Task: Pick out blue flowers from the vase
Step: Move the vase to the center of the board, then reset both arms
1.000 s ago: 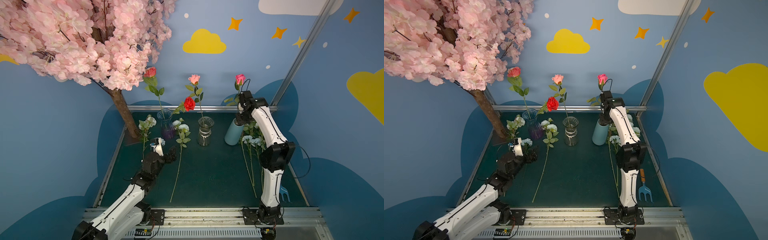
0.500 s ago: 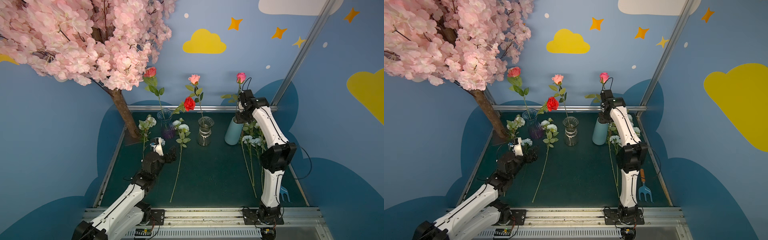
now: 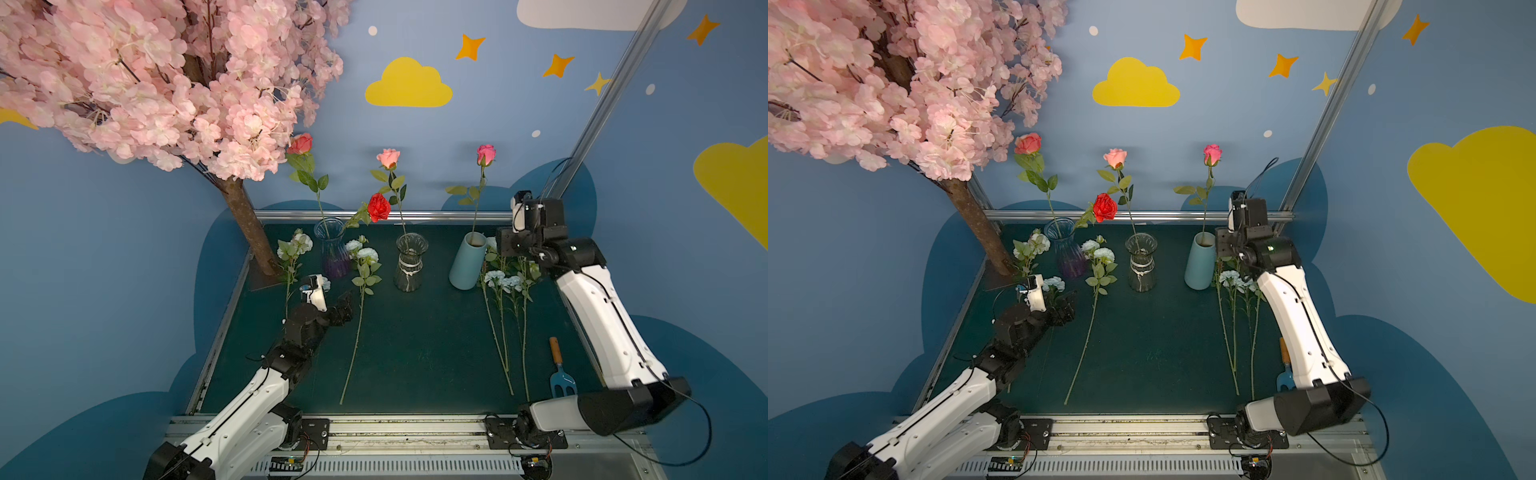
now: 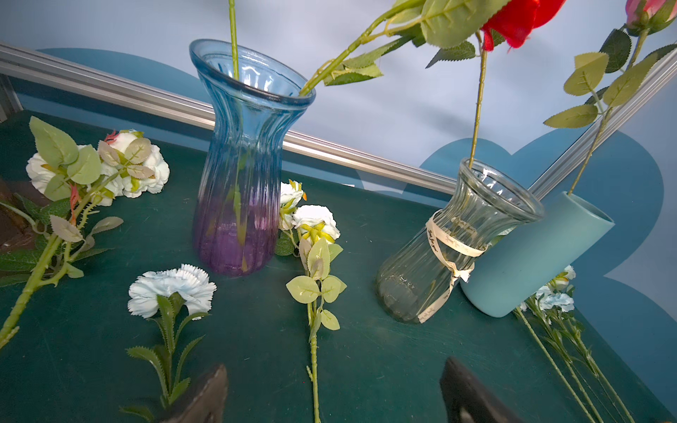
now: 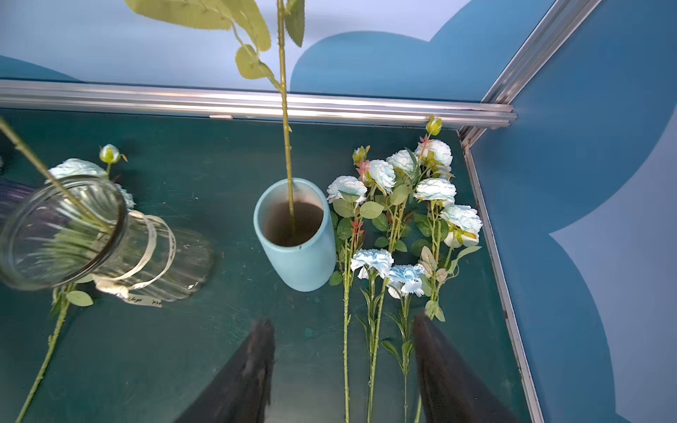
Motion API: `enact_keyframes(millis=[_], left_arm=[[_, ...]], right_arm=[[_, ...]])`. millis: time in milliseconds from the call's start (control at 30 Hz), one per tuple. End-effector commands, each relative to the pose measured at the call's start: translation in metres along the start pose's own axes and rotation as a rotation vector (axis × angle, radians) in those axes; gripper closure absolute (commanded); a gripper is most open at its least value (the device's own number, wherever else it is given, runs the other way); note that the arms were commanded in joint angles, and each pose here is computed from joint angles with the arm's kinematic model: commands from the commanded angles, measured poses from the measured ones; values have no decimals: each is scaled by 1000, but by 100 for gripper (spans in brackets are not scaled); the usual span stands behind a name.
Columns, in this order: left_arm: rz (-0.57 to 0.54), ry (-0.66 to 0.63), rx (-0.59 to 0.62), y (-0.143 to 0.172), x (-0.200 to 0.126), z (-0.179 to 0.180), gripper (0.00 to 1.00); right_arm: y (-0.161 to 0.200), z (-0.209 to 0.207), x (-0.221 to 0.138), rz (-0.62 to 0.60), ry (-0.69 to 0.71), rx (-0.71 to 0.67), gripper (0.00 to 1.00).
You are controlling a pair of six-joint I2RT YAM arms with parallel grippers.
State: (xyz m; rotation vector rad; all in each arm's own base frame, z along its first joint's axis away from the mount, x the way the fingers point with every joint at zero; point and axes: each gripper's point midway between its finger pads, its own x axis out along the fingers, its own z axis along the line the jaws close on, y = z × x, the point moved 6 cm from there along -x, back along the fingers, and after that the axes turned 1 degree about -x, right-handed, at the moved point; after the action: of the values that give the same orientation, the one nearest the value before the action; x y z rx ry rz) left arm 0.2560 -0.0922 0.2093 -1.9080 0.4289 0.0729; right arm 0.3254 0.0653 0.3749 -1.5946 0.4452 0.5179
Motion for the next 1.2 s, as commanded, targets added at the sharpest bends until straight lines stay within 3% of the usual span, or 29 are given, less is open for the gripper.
enact_keyframes(millis=[0,200,233,333,467,667,733,833,1067,1167], left_arm=[[-35,18,5,-10,-2,-4,9],[-45,8,29,-13,-4,-3,9],[-47,3,47,-13,-6,-3,3],[-65,-45,109,-16,-11,3,1],[-62,-166,263,-19,-12,15,1],[-100,-298,585,-7,-3,34,1],[-112,-327,634,-2,-2,43,1],[-78,-367,616,7,0,62,1],[-3,-358,444,32,18,100,1],[-16,-341,455,31,27,102,0]], right_arm=[[7,0,-10,-130,-35,58,36],[65,-33,6,-159,92,136,28],[75,-39,12,-161,102,166,27],[103,-60,30,-176,130,258,15],[130,-83,47,-225,163,332,13],[157,-93,68,-338,177,304,13],[165,-95,78,-331,184,301,13],[172,-94,93,-298,175,244,13],[195,-86,109,-255,117,200,13],[199,-82,111,-261,84,192,13]])
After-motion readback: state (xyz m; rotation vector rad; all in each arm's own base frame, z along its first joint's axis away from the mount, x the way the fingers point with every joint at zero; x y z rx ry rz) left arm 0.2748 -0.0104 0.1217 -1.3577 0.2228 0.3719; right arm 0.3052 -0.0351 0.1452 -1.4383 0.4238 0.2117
